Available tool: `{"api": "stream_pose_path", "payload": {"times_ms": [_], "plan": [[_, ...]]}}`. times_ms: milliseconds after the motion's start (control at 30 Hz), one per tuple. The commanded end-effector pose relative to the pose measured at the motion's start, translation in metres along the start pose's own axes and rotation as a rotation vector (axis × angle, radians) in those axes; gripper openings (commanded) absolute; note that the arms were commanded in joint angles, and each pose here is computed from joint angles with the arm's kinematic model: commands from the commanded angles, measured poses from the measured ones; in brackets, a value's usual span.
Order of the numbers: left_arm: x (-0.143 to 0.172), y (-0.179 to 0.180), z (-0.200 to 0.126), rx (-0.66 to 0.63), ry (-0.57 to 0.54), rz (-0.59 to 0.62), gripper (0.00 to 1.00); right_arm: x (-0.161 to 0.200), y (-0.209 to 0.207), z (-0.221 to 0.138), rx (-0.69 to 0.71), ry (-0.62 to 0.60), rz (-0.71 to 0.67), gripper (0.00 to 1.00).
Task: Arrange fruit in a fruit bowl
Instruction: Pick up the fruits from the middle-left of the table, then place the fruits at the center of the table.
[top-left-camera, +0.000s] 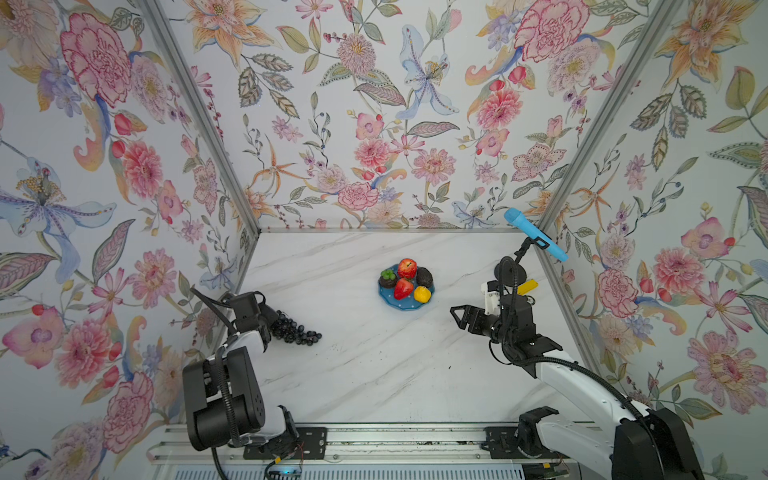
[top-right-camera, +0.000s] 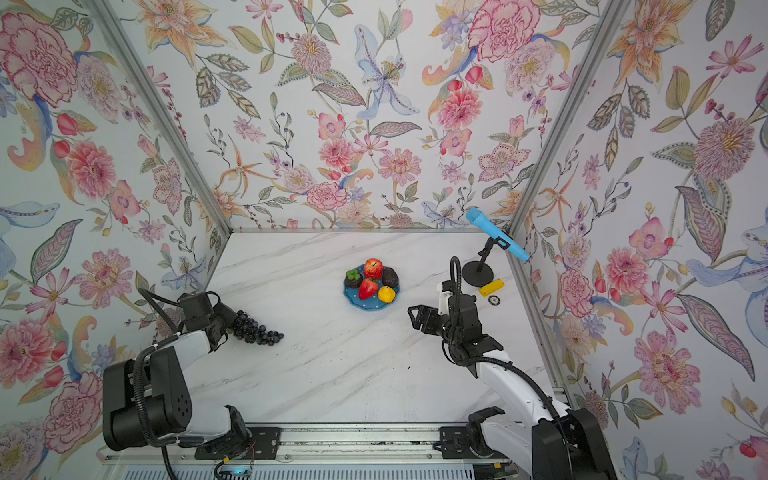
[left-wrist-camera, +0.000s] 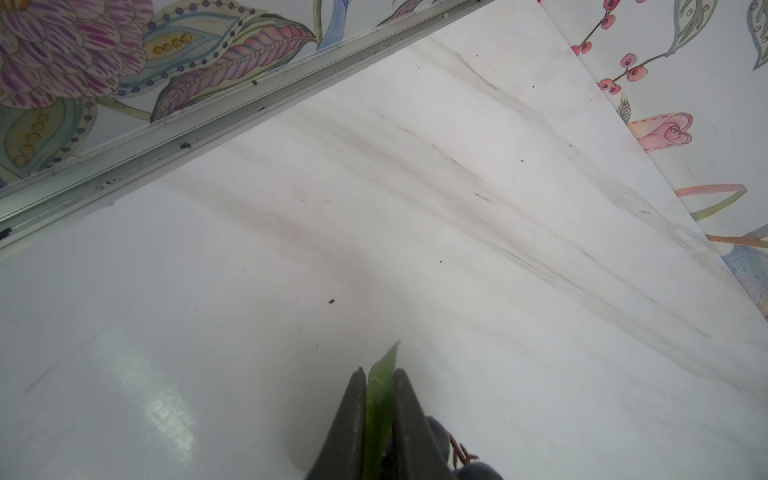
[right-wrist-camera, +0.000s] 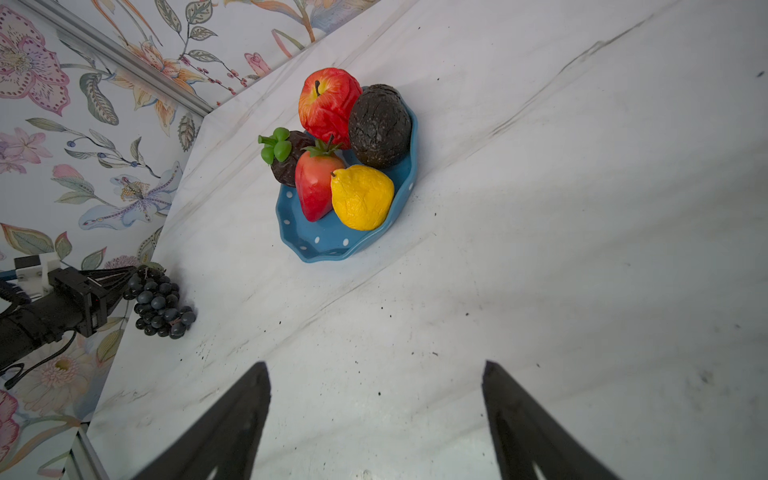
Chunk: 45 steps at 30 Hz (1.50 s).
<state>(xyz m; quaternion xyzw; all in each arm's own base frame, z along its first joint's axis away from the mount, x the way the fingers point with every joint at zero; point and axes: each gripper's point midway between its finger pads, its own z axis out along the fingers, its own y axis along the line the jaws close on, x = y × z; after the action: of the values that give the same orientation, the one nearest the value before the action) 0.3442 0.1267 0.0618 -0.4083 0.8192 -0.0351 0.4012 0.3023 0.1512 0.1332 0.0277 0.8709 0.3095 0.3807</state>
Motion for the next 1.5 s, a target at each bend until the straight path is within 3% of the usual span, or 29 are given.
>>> {"api": "stream_pose_path", "payload": {"times_ms": [0, 233, 500, 833, 1033, 1233, 1467], "plan": [[0.001, -0.007, -0.001, 0.022, 0.019, 0.016, 0.11, 0.0, -0.001, -0.003, -0.006, -0.011, 0.01, 0.81], [-0.01, -0.027, -0.02, 0.088, -0.03, 0.017, 0.0, 0.0, -0.001, -0.001, -0.009, -0.01, 0.011, 0.81], [-0.022, -0.086, -0.06, 0.2, -0.106, 0.147, 0.0, -0.004, 0.01, -0.005, -0.044, -0.023, 0.004, 0.81], [-0.013, -0.156, -0.103, 0.363, -0.136, 0.331, 0.0, -0.004, 0.041, -0.003, -0.096, -0.008, -0.068, 0.81], [0.012, -0.205, -0.127, 0.548, -0.096, 0.438, 0.0, 0.002, 0.08, 0.008, -0.163, 0.03, -0.167, 0.8], [0.044, -0.232, -0.133, 0.657, -0.024, 0.504, 0.0, 0.01, 0.103, 0.022, -0.191, 0.069, -0.212, 0.8], [0.105, -0.249, -0.118, 0.756, 0.169, 0.59, 0.0, 0.017, 0.104, 0.03, -0.16, 0.089, -0.214, 0.79]]}}
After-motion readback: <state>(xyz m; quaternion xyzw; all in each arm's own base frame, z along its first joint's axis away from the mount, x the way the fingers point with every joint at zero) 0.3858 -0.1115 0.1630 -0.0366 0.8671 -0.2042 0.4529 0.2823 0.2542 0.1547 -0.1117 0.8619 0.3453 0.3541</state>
